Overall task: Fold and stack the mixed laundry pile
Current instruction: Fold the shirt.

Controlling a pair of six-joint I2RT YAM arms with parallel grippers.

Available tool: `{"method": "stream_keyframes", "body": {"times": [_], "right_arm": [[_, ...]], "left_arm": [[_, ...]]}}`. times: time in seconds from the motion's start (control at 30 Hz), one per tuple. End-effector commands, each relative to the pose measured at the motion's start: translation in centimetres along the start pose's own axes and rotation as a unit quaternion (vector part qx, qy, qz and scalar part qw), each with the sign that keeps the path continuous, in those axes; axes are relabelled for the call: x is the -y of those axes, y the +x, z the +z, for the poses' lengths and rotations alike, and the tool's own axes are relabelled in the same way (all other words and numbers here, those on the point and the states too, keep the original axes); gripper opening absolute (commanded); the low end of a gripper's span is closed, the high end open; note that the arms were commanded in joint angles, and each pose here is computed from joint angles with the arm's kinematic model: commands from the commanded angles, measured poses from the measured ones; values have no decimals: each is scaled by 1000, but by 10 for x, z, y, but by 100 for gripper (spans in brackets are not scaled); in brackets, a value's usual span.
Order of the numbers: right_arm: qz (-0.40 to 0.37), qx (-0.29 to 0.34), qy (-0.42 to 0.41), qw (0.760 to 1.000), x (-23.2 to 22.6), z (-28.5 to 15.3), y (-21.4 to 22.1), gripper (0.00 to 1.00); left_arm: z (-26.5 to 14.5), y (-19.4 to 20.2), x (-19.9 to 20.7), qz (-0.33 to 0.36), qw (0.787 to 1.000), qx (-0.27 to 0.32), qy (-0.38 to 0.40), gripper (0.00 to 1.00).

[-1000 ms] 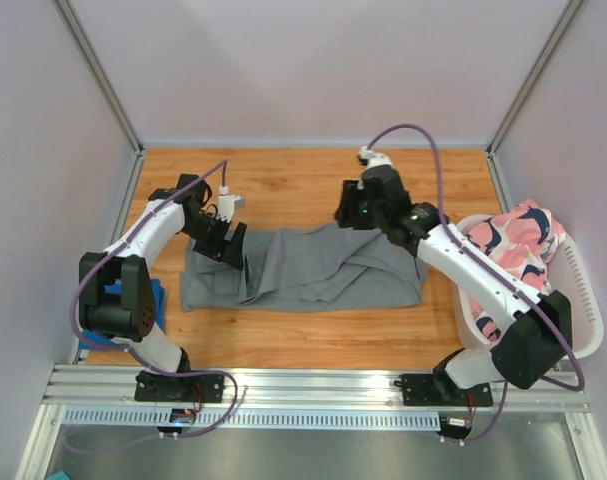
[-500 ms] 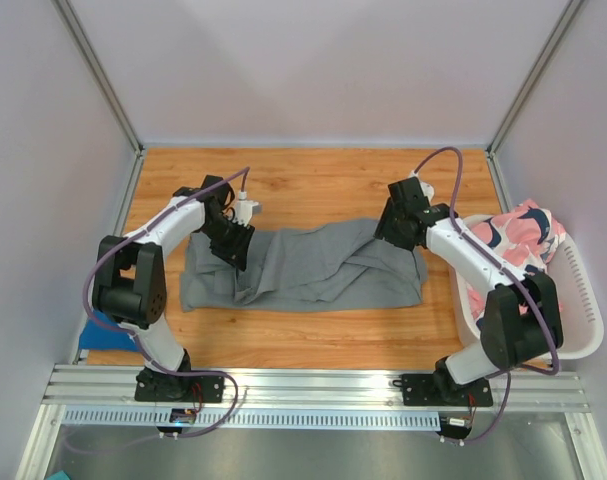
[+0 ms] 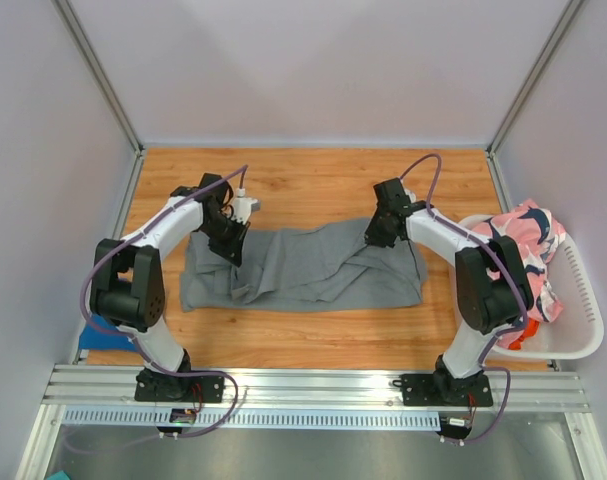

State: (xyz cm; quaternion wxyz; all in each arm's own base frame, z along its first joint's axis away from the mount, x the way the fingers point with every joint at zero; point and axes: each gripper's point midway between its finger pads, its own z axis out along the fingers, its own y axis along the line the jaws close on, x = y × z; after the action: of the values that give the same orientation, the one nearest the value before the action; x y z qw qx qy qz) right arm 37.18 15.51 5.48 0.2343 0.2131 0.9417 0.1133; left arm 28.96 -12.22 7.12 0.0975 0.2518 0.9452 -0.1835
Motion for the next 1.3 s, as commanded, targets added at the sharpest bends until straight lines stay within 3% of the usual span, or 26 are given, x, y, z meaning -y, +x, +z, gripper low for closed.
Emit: {"method": "stream_keyframes", "body": {"times": [0.0,0.07,0.4,0.57,0.73,1.0,1.1,1.13,1.27], "right_arm": [[30,36,-32,998,-14,-4,-27,5],[39,37,-38,998,-10,-6,-28,0],[28,62,-75,995,8,-35,-35,0],[23,56,-109,992,9,-32,-33,0],[18,56,-69,996,26,-23,-30,1],[20,65,-52,996,34,-22,-33,2],[17,68,-50,996,34,-22,-36,6],[14,68,-50,996,33,-23,-37,13],[-2,69,-54,996,28,-34,-40,31]], "left_arm": [[-36,-28,6,21,998,61,-19,0],[-50,-37,5,22,996,81,-26,0],[-124,-65,-17,5,981,181,-72,0],[-95,-50,-34,-27,985,163,-58,0],[-51,-39,-60,-52,988,125,-73,0],[-41,-27,-92,-53,985,115,-114,0],[-38,-17,-96,-45,986,103,-126,14],[-38,-17,-94,-40,986,105,-121,25],[-44,-23,-69,-32,990,125,-65,33]]}}
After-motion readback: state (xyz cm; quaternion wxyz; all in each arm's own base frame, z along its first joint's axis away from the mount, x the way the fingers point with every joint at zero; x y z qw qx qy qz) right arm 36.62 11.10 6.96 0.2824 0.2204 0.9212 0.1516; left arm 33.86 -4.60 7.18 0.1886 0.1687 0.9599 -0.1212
